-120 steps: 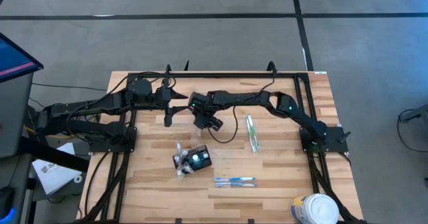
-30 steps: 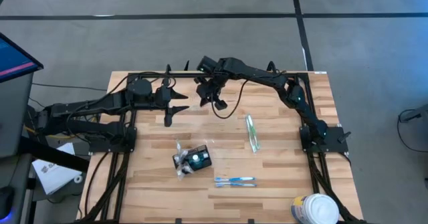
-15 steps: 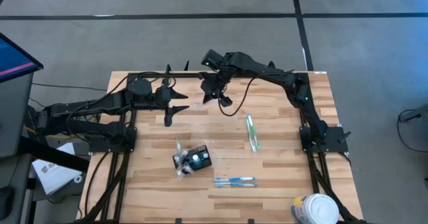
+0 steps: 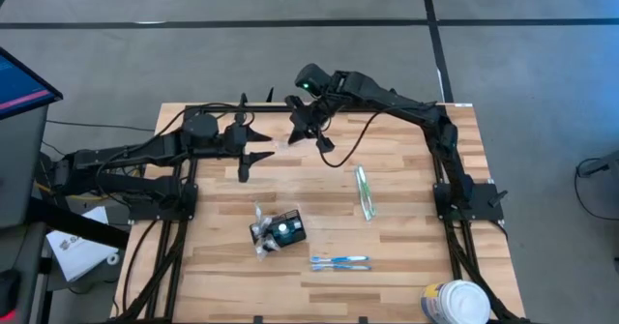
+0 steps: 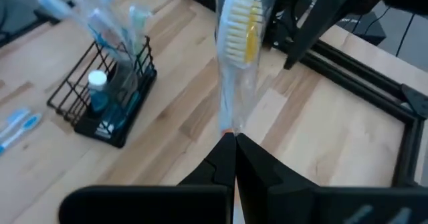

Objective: Pick & Place toothbrushing station
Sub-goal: Put the white orange toothbrush into the black toothbrush rack

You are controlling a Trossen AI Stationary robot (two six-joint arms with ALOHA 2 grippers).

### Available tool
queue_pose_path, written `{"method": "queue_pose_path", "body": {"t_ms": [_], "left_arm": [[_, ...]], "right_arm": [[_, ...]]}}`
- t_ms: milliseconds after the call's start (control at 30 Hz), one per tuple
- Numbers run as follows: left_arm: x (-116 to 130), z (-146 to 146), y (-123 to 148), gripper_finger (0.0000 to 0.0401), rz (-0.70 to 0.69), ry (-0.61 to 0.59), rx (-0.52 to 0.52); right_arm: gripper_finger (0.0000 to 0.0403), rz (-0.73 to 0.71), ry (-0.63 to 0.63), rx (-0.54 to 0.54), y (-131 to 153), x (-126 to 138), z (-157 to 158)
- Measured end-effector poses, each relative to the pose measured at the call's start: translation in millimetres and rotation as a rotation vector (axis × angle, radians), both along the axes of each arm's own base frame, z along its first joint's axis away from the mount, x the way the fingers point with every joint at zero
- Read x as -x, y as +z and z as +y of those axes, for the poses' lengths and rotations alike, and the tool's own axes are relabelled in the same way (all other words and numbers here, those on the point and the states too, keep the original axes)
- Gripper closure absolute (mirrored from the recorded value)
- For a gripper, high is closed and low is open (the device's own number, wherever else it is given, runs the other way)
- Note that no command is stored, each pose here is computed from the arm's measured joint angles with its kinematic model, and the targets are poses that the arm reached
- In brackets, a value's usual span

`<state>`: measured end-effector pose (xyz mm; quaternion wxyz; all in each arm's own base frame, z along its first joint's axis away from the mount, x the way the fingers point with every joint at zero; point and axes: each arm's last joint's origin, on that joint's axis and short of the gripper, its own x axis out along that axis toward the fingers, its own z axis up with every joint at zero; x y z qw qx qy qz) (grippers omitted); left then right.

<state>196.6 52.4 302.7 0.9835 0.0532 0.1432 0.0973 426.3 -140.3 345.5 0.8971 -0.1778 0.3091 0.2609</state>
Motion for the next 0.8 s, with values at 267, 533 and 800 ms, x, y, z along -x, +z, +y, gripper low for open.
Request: {"method": "queue_pose_path", "body": {"t_ms": [267,533,800], "left_arm": [[-2,1,12,0.0224,-0.123,0.000,-0.034],[-3,1,15,0.0224,-0.147,0.000,-0.040],[-3,1,18,0.0224,-0.178,0.000,-0.049]], "right_arm": [[0.0403,-0.032,-0.032,-0.024,9,-2,6],[0.0403,-0.092,-0.067,-0.027,26,-1,16],[0.0403,-0.137,-0.103,-0.002,40,0,27]]}}
